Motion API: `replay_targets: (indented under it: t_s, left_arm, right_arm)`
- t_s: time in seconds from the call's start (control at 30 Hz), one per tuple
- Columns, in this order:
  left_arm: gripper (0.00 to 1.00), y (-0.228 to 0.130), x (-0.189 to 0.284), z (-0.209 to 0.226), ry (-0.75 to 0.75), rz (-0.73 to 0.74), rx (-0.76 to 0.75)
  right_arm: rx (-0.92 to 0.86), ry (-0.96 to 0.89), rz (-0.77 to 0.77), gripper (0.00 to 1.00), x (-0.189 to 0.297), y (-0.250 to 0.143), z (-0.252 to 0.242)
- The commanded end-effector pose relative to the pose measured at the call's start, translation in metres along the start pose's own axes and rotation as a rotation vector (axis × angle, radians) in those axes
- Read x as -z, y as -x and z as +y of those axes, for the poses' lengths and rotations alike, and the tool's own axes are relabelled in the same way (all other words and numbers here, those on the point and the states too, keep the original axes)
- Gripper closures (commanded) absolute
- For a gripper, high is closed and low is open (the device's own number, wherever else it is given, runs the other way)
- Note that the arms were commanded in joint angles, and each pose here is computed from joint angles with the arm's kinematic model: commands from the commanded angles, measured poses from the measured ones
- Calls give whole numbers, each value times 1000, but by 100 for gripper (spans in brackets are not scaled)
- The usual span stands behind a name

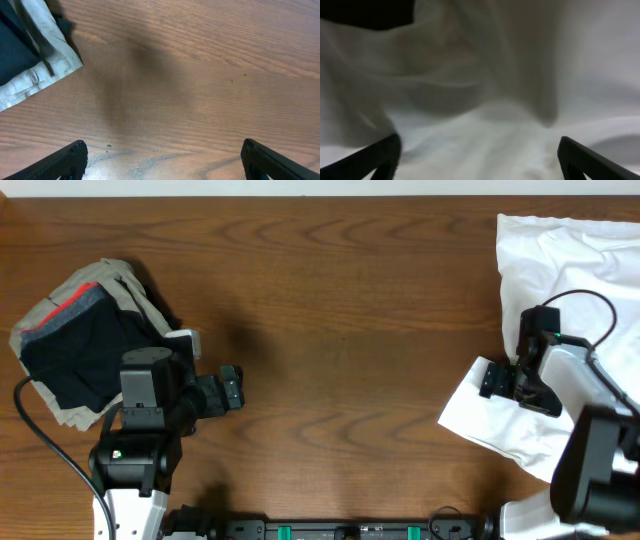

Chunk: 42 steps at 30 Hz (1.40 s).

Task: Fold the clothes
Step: 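Reach the right gripper to the white T-shirt and grasp it, then drag the white T-shirt leftward toward the table center with the right gripper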

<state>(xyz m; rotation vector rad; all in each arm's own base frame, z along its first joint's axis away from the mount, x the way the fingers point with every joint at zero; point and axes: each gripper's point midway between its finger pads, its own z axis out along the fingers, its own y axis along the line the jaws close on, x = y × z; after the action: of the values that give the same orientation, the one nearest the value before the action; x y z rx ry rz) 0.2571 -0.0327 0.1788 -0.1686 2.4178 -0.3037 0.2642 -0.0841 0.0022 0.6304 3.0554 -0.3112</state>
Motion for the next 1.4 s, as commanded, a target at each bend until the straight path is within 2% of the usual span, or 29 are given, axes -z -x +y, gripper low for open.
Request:
replay_targets:
  t_s: [0.0,0.03,0.07,0.1,0.13,0.17,0.2,0.27,0.33,0.53,0.8,0.93,1.07,1.2,1.23,1.27,1.3,1.37]
  left_arm:
    - [2,6,4,-4,-17,-14,-2]
    - [2,6,4,-4,-17,-14,-2]
    - [2,6,4,-4,-17,-14,-2]
    - [2,6,4,-4,-17,-14,-2]
    - [2,6,4,-4,-17,-14,-2]
    - [2,6,4,-4,-17,-14,-2]
    - [2,6,4,-4,-17,-14,-2]
    - [2,6,4,-4,-17,-14,-2]
    - [2,6,4,-4,-17,-14,-2]
    - [2,6,4,-4,-16,-14,-2]
    - [2,8,4,-4,-14,-23,-3]
    - [2,9,4,-4,-15,-26,-4]
    - [2,10,4,-5,-16,-30,-5]
    - [2,13,5,-5,-19,-42,-6]
    - [2,13,5,-5,-19,-45,-7]
    - [2,14,5,-6,-20,-47,-7]
    - [2,15,5,-6,-21,-50,-8]
    - [2,15,5,-6,-21,-51,-8]
  right_arm:
    - [-15,7,60,1,-21,-7,5]
    - [-12,11,78,1,-27,-9,7]
    - [-10,13,95,6,-33,-11,9]
    - [-7,15,109,17,-37,-13,11]
    - [-6,24,125,39,-42,-15,13]
    - [-5,38,139,57,-47,-17,17]
    - [-5,57,150,69,-50,-18,21]
    - [-2,118,166,88,-54,-20,33]
    - [32,218,164,99,-52,-18,51]
    - [180,450,96,99,-31,-12,104]
    - [432,759,-90,99,27,-5,212]
    - [482,867,-260,99,68,10,273]
    - [521,1014,-526,99,137,31,335]
    - [449,1030,-791,96,204,56,369]
    - [434,1015,-831,94,214,61,372]
    - [418,999,-866,85,225,66,374]
    - [410,989,-883,67,232,70,375]
    - [430,968,-894,39,243,77,373]
